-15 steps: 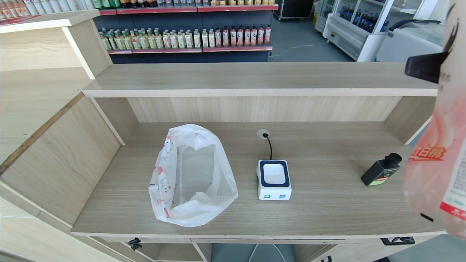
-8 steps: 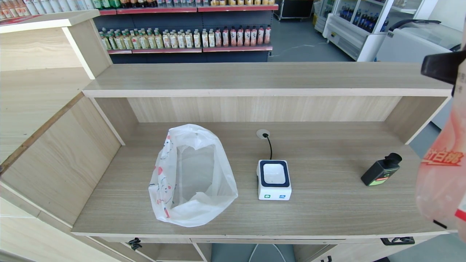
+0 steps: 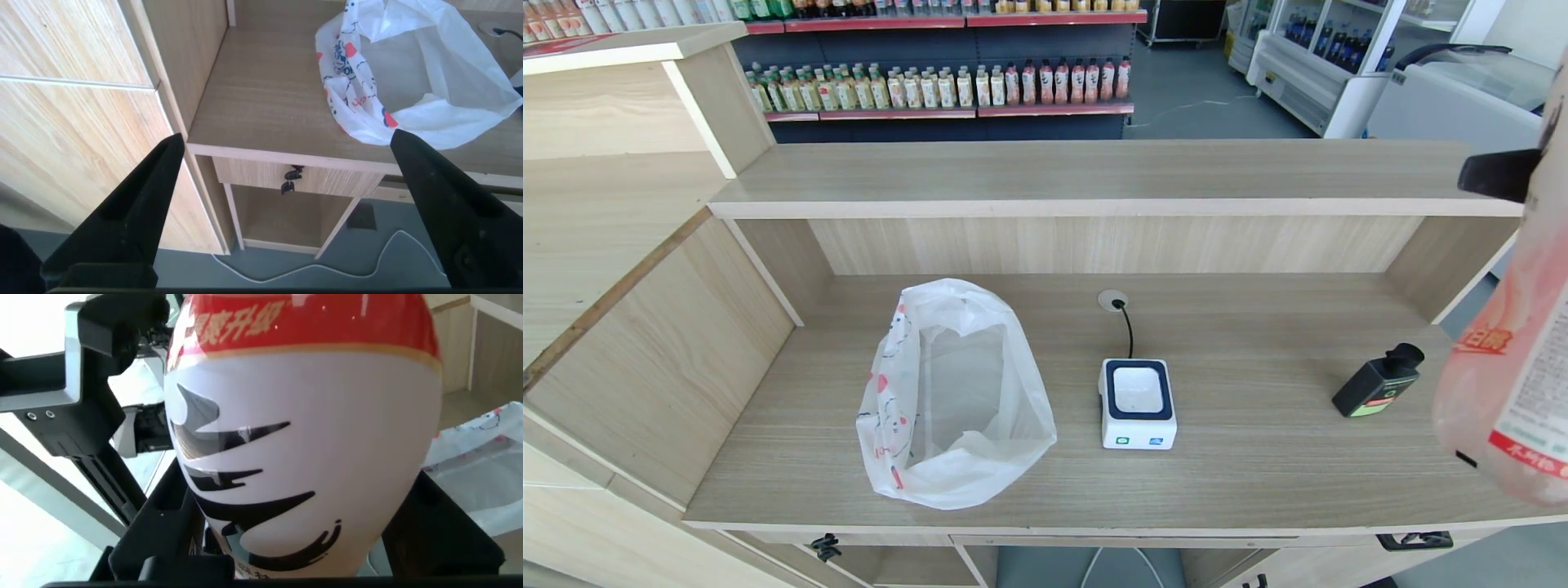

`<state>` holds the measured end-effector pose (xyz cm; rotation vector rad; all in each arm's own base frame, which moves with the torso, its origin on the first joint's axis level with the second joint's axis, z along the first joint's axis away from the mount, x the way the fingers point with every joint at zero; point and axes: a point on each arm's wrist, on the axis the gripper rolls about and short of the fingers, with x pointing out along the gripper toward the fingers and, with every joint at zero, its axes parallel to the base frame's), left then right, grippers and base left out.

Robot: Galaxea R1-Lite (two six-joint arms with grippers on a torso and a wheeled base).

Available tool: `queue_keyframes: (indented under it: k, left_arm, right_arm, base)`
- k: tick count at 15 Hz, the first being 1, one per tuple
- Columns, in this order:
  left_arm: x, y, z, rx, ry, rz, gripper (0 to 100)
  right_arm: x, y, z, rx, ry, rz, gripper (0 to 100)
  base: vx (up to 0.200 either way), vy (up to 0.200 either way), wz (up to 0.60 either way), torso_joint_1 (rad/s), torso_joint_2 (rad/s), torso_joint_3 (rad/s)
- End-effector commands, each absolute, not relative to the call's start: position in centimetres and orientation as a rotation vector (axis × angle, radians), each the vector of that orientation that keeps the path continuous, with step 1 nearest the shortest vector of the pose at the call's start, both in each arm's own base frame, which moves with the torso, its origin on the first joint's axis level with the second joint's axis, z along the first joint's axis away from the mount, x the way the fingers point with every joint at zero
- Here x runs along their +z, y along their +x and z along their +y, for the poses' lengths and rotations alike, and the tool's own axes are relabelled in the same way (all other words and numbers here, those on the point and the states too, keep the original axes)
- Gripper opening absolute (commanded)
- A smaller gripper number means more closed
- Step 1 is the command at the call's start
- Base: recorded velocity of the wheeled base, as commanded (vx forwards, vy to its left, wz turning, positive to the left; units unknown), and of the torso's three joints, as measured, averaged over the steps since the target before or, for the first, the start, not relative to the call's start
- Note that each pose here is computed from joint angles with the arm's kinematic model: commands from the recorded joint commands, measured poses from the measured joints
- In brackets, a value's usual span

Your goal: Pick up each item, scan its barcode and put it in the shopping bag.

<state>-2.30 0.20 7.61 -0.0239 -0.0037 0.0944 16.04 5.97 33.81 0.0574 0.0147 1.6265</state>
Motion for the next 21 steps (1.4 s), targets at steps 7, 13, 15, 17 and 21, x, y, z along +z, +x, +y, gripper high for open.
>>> queue_keyframes:
  k: [7,13,15,17,21]
  left_arm:
    - [7.6,-2.3,0.2,0.095,-0.025,-0.004,100]
    - [7.6,-2.3,0.2,0.095,-0.025,-0.004,100]
    - [7.6,-2.3,0.2,0.095,-0.025,-0.004,100]
    - [7.6,-2.3,0.2,0.095,-0.025,-0.004,100]
    - [7.6,-2.3,0.2,0.095,-0.025,-0.004,100]
  right_arm:
    - [27.7,16.9,4.3,1.495,-0.091,-0.070,0]
    - [24.6,18.4,3.1,1.371,-0.232,-0.126,0]
    - [23.9,19.0,2.4,1.336,-0.258,-0.124,0]
    - [23.3,19.1,2.2,1.334,-0.277,-0.111,0]
    - [22.6,18.7,1.2,1.302,-0.295,-0.084,0]
  base:
    - [0.000,0.000,0.00,0.000,0.00,0.000]
    - [0.000,0.000,0.00,0.000,0.00,0.000]
    - [0.000,0.000,0.00,0.000,0.00,0.000]
    - [0.000,0.000,0.00,0.000,0.00,0.000]
    - [0.000,0.000,0.00,0.000,0.00,0.000]
